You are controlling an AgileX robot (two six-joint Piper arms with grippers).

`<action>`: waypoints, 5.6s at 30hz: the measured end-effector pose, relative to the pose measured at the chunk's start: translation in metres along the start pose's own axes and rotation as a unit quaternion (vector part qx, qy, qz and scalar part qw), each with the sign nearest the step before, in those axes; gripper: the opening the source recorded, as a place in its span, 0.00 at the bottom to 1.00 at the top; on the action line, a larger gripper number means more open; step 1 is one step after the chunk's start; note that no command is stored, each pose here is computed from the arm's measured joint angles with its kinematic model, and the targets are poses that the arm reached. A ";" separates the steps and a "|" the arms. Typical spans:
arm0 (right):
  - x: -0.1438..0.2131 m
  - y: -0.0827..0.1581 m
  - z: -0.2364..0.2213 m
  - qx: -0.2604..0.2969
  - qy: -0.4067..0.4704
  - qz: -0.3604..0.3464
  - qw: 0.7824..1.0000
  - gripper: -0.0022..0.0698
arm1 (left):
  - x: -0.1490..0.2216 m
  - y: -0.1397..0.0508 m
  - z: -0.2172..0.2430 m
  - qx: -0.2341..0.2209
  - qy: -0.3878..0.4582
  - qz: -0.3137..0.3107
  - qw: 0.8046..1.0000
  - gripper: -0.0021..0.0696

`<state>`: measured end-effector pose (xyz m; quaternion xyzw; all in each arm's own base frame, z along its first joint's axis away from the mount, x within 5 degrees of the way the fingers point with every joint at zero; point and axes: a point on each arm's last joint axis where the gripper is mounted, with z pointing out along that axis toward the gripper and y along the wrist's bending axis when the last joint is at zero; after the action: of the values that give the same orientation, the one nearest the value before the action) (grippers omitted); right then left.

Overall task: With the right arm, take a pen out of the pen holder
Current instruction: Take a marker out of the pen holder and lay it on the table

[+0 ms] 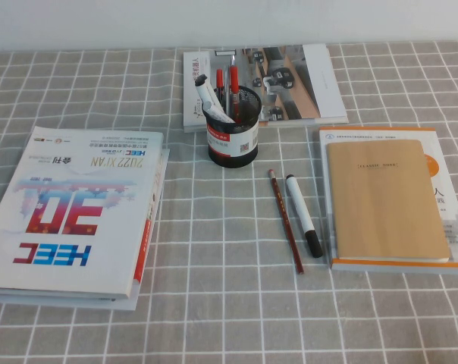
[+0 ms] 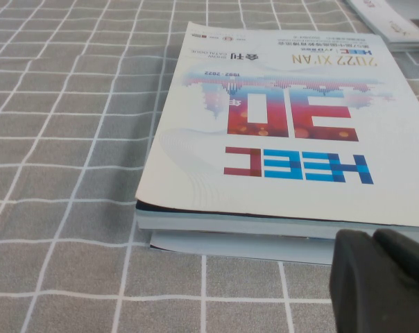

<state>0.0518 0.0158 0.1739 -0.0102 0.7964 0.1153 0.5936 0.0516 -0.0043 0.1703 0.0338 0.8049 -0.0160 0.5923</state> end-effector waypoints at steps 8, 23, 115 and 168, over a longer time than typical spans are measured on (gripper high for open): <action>-0.002 0.000 0.000 -0.002 -0.009 0.012 1.000 0.01 | 0.000 0.000 0.000 0.000 0.000 0.000 1.000 0.02; -0.025 -0.001 -0.004 -0.030 -0.136 0.247 0.959 0.01 | 0.000 0.000 0.000 0.000 0.000 0.000 1.000 0.02; -0.089 0.239 0.325 -0.160 -0.070 -0.385 0.906 0.63 | 0.000 0.000 0.000 0.000 0.000 0.000 1.000 0.02; -0.091 0.246 0.376 -0.131 -0.086 -0.369 0.916 0.33 | 0.000 0.000 0.000 0.000 0.000 0.000 1.000 0.02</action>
<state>0.3958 0.3173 0.2017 -0.3712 0.6599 -0.0088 0.6531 0.0516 -0.0043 0.1703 0.0338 0.8049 -0.0160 0.5923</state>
